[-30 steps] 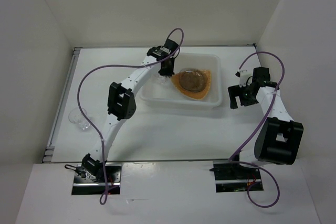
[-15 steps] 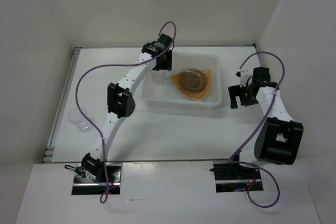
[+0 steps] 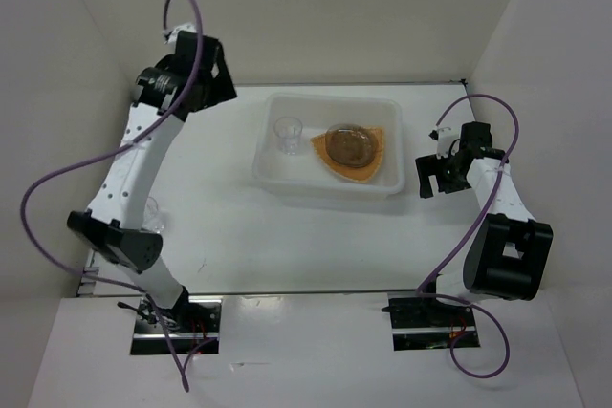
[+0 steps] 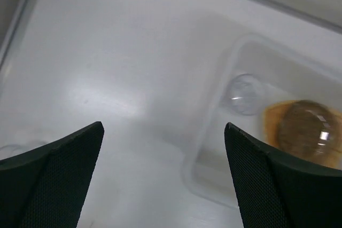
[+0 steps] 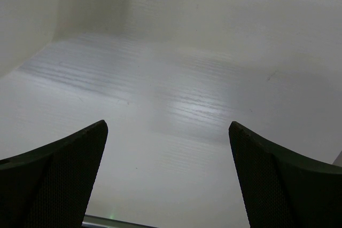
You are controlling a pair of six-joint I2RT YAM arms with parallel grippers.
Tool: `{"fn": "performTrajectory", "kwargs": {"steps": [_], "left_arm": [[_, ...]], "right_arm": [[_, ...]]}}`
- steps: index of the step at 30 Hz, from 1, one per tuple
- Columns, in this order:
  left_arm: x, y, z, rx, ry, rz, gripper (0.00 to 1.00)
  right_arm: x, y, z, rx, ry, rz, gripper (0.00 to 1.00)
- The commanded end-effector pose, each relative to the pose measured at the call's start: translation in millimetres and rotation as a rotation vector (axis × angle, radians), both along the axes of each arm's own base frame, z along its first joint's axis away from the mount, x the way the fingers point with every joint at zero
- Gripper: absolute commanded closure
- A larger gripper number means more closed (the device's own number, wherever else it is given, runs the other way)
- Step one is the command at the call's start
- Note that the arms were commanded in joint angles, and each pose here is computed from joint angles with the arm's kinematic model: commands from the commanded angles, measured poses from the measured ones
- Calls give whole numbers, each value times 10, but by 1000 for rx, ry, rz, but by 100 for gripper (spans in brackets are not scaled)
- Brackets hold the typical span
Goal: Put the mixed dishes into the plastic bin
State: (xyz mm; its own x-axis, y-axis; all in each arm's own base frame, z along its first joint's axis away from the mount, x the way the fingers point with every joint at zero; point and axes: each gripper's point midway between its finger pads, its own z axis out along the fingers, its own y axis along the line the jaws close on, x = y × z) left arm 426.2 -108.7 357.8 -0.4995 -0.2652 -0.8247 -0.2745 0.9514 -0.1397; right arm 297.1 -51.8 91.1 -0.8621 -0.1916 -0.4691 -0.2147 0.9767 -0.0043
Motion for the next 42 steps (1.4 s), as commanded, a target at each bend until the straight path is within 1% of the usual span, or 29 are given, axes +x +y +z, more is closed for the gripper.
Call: {"fn": "performTrajectory", "kwargs": {"steps": [1,2,3,4,5,6,7,9,10,13,15,17,19,22,24,25,26,28,29,30,32,34,35,37,39,40,42], "left_arm": [[-379,631,-771,20,211,202,0],[-536,709,-1148,-4,290,219,0],[-692,958,-1086,-52,260,282,0],[-787,1059,-1175,-71,272,303,0],[-909,1161,-1445,-80,324,327,0],[-995,1225,-1474,-103,323,331,0],[-1063,1417,-1562,-99,345,366,0],[-1249,1568,-1859,-102,438,399,0],[-1303,1699,-1947,-103,459,423,0],[-1463,1794,-2206,-143,497,448,0],[-1482,1830,-2295,-159,487,450,0],[-1536,1853,-2403,-164,517,446,0],[-1452,1884,-2425,-168,512,442,0],[-1385,1943,-2637,-160,574,441,0],[-1363,1933,-2745,-163,605,428,3],[-1351,1939,-2817,-178,621,429,5],[-1301,1935,-2810,-181,604,415,8],[-1311,1917,-2895,-185,627,402,17],[-1274,1909,-2891,-192,614,396,23],[-1281,1911,-2917,-186,625,387,37],[-1262,1932,-2917,-179,626,393,63],[-1185,1995,-2772,-190,584,403,91],[-1141,1999,-2668,-214,554,411,100],[-886,2039,-2153,-245,379,412,100],[-645,1959,-1673,-305,216,361,100],[-495,1920,-1199,-336,82,328,100],[-255,1537,-744,-413,-21,151,100]], "right_arm": [[82,-14,25,4,-33,4,1],[84,14,-10,7,-21,13,1],[82,15,-41,9,-10,13,1],[82,15,-42,9,-10,13,1],[79,16,-72,12,0,13,1],[79,16,-73,12,0,13,1],[76,16,-99,14,9,13,1],[77,45,-126,16,18,23,1],[78,74,-152,18,27,32,1],[82,102,-152,18,27,41,1],[82,102,-152,18,27,41,1],[82,102,-152,18,27,41,1],[86,101,-126,16,18,41,1],[86,101,-126,16,18,41,1],[86,101,-126,16,18,41,1],[86,101,-126,16,18,41,1],[86,101,-126,16,18,41,1],[89,101,-99,14,9,41,1],[89,101,-99,14,9,41,1],[89,101,-99,14,9,41,1],[89,101,-99,14,9,41,1],[89,101,-99,14,9,41,1],[89,101,-99,14,9,41,1],[89,101,-99,14,9,41,1],[89,101,-99,14,9,41,1],[89,101,-99,14,9,41,1],[89,101,-99,14,9,41,1]]}}
